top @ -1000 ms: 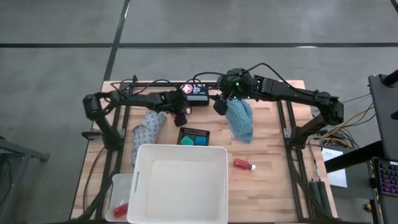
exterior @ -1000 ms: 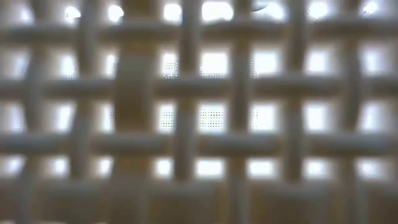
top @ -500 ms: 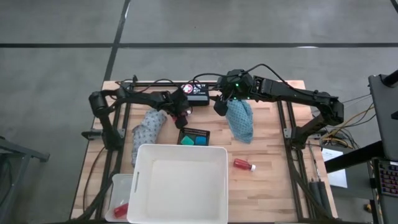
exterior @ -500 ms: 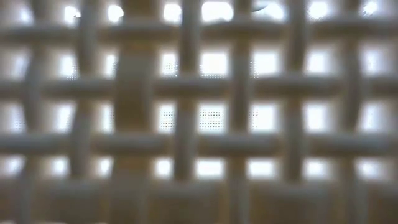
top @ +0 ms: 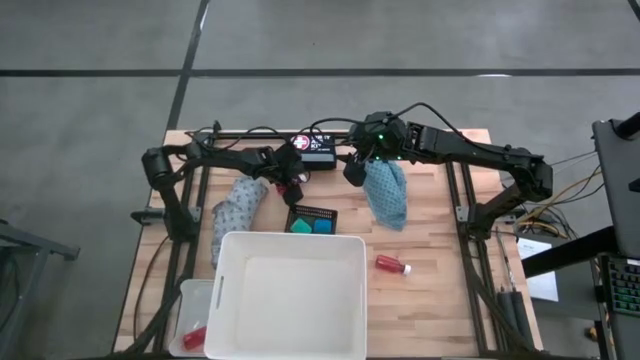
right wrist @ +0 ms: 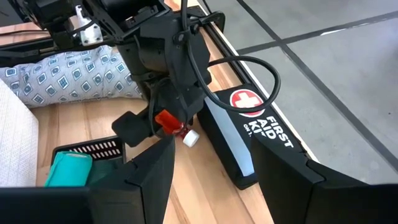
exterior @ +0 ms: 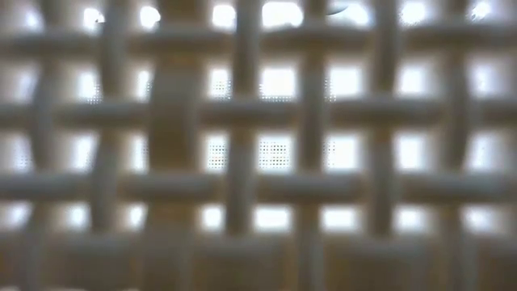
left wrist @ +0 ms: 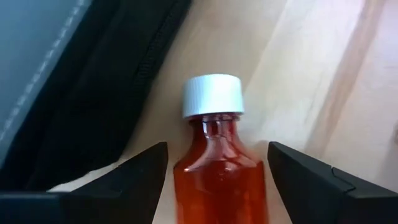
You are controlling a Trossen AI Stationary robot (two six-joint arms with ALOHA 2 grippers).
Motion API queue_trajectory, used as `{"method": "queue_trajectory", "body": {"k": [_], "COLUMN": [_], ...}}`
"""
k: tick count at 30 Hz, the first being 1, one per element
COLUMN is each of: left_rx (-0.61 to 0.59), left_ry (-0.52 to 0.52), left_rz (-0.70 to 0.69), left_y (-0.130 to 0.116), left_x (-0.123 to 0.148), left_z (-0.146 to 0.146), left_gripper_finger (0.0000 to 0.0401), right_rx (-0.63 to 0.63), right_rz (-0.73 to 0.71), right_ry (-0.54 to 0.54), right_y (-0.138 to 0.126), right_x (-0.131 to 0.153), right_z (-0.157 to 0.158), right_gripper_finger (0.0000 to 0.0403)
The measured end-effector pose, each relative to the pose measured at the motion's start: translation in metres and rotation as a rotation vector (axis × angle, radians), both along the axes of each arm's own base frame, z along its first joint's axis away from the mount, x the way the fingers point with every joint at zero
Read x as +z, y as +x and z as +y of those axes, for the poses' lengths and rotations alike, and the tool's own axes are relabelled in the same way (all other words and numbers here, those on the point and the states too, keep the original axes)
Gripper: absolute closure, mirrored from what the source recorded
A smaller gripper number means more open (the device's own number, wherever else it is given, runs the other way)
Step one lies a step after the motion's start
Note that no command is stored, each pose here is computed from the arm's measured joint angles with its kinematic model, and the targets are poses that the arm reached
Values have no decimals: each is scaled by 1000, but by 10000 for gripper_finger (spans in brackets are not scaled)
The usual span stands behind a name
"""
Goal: Pick & Place Medicine items
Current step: Put the right red medicine bottle into the white bin
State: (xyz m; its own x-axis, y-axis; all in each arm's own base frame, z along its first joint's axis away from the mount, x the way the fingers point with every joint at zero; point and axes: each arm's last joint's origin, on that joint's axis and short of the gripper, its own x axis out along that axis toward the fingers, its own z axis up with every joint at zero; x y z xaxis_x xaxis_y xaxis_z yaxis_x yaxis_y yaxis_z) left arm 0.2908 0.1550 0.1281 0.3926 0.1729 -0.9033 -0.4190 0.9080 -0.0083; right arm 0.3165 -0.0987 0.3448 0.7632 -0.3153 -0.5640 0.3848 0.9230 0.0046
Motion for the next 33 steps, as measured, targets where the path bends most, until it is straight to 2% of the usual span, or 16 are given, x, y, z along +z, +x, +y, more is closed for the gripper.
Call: {"method": "queue_trajectory", "body": {"k": [5, 13, 19, 25, 33], "left_rx": [4, 21, 105, 103, 100], "left_ry": [6, 0, -36, -36, -34], "left_rz": [9, 4, -13, -22, -22], "left_y": [0, 0, 0, 0, 0], "left_x": [-1, 0, 1, 4, 4], "left_z": [0, 0, 0, 0, 0], "left_gripper_finger": [132, 223, 222, 182, 225], "right_rx": [0, 0, 0, 6, 9], "right_rz": [0, 0, 0, 2, 4], "right_ry": [0, 0, 0, -8, -13], "right_y": [0, 0, 0, 0, 0], "right_x": [0, 0, 0, 0, 0], "right_z": [0, 0, 0, 0, 0], "right_gripper_finger": [199, 199, 199, 200, 200]}}
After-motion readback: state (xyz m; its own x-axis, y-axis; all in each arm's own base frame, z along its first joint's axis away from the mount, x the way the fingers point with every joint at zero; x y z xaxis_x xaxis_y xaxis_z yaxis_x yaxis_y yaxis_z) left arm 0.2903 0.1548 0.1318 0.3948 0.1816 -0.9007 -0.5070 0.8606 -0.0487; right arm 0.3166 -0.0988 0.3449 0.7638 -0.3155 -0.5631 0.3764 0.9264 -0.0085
